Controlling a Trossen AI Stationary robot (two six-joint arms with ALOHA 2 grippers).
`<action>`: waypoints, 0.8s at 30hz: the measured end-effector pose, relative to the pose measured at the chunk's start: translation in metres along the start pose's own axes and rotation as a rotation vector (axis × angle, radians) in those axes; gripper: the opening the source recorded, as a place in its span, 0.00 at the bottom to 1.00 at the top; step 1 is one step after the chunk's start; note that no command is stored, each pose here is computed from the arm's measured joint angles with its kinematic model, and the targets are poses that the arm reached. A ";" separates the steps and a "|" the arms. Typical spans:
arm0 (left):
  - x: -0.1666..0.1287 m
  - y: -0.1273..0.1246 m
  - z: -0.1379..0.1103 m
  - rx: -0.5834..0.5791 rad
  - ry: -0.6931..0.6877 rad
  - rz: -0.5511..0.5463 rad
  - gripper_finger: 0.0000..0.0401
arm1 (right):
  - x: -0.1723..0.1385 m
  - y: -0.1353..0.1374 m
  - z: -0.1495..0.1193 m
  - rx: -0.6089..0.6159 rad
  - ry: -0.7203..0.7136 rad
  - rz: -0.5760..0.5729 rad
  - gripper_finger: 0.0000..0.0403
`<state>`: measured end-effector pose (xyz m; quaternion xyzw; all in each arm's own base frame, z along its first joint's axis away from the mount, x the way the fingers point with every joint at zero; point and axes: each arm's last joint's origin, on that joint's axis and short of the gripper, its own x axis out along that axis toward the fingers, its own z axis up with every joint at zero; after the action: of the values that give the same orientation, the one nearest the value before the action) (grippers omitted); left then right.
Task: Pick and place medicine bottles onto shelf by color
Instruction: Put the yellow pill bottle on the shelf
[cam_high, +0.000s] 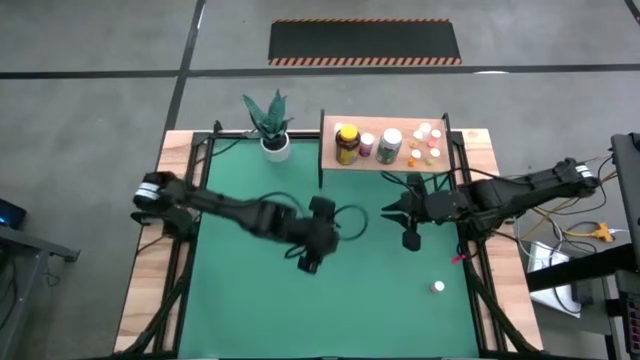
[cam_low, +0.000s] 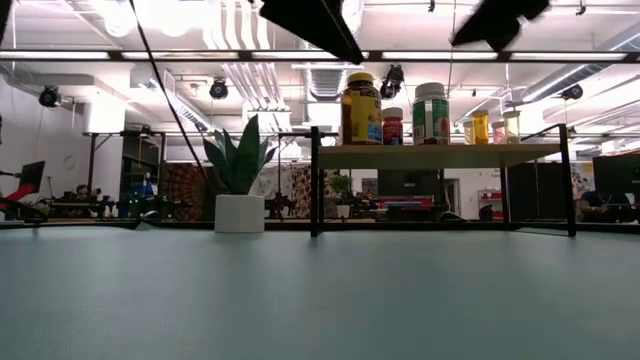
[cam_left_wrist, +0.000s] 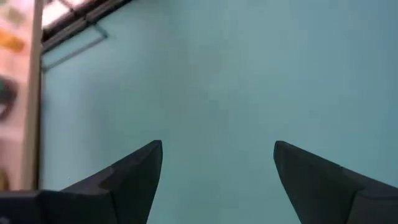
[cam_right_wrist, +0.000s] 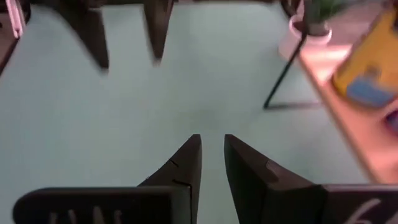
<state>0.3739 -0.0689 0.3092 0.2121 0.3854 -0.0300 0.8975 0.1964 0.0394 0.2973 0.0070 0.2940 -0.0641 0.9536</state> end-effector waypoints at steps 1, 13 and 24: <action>0.001 -0.009 -0.003 0.006 -0.028 0.006 0.72 | 0.000 0.001 0.008 -0.012 -0.013 -0.002 0.14; -0.033 -0.011 -0.038 0.022 -0.265 0.237 0.72 | 0.015 -0.047 0.128 -0.120 0.034 -0.214 0.02; -0.049 0.061 -0.086 0.007 -0.374 0.380 0.66 | 0.039 -0.168 0.162 -0.102 0.255 -0.334 0.02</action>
<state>0.2946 0.0152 0.3129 0.2745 0.1661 0.0988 0.9419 0.2981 -0.1406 0.4132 -0.0822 0.4121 -0.2050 0.8840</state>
